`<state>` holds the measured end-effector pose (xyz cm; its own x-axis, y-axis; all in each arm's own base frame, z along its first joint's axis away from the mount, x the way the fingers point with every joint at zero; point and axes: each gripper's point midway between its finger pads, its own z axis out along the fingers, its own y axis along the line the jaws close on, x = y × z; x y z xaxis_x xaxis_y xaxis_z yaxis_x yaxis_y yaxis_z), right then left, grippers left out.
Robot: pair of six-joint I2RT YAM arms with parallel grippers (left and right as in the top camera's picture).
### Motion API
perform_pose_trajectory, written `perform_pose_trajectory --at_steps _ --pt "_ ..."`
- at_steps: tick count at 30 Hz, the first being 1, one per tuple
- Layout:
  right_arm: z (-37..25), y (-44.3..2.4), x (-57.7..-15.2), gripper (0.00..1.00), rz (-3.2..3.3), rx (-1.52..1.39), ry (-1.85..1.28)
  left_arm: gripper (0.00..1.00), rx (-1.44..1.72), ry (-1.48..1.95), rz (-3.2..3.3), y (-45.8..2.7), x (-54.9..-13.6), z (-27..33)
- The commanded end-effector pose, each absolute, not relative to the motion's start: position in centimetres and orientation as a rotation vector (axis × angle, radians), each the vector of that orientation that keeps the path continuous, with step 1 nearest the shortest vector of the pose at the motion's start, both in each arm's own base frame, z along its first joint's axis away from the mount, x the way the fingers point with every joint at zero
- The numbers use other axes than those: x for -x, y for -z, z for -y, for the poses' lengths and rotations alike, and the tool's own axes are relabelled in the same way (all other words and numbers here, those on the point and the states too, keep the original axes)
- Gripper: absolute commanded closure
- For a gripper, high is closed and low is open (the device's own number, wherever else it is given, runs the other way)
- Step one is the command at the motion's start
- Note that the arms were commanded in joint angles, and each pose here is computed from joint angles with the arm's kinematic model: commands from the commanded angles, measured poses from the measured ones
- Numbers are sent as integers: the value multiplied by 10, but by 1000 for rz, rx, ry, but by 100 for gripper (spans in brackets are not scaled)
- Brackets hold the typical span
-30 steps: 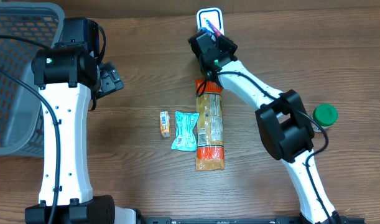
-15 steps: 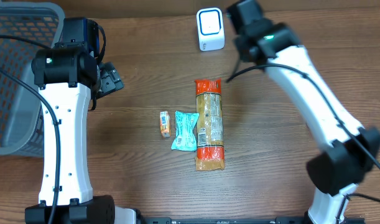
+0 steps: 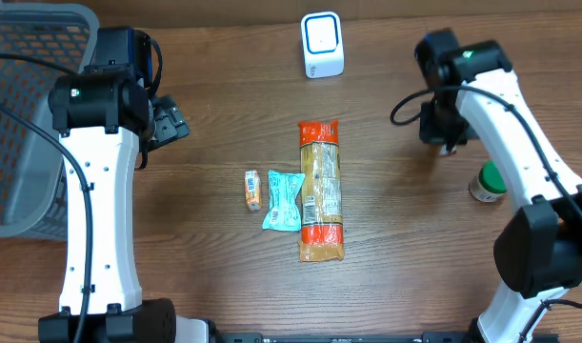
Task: Scan the item barcode
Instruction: 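Move the red packet right and set it down near the jar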
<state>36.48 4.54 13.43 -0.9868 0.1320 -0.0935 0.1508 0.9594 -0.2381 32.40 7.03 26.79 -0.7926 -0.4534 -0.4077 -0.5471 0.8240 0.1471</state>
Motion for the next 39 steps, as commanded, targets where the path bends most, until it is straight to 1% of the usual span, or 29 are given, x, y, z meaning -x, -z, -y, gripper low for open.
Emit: perform_pose_trajectory --at_steps 1,10,16,17,20,21,23,26,27,29,30,31,33,39 --pt "-50 -107 -349 96 -3099 -243 347 1 735 -390 -2657 -268 -325 -73" --pt "-33 -54 -317 96 -3170 -223 490 1 735 -390 -2657 -268 -325 -73" --pt "-33 -42 -316 96 -3169 -172 482 0 735 -390 -2657 -268 -325 -73" --pt "-33 -42 -316 93 -3169 -172 482 0 735 -390 -2657 -268 -325 -73" --pt "-33 -42 -316 89 -3167 -173 481 1 735 -390 -2657 -268 -325 -73" --pt "-33 -42 -316 87 -3167 -173 480 1 735 -390 -2657 -268 -325 -73" --pt "-33 -42 -316 76 -3168 -173 481 1 735 -390 -2657 -268 -325 -73" --pt "-33 -42 -316 65 -3167 -174 480 0 735 -390 -2657 -268 -325 -73" --pt "-33 -42 -317 63 -3166 -174 479 0 735 -391 -2657 -268 -325 -73" --pt "-35 -41 -318 61 -3164 -176 463 0 735 -391 -2657 -267 -325 -73" --pt "-37 -40 -319 61 -3164 -180 438 0 735 -391 -2657 -267 -325 -73" --pt "-41 -39 -321 65 -3161 -184 403 0 735 -390 -2657 -268 -325 -73" --pt "-46 -37 -328 95 -3142 -190 353 0 735 -390 -2657 -268 -325 -73" --pt "-52 -27 -352 96 -3041 -205 286 0 735 -390 -2657 -268 -325 -73"
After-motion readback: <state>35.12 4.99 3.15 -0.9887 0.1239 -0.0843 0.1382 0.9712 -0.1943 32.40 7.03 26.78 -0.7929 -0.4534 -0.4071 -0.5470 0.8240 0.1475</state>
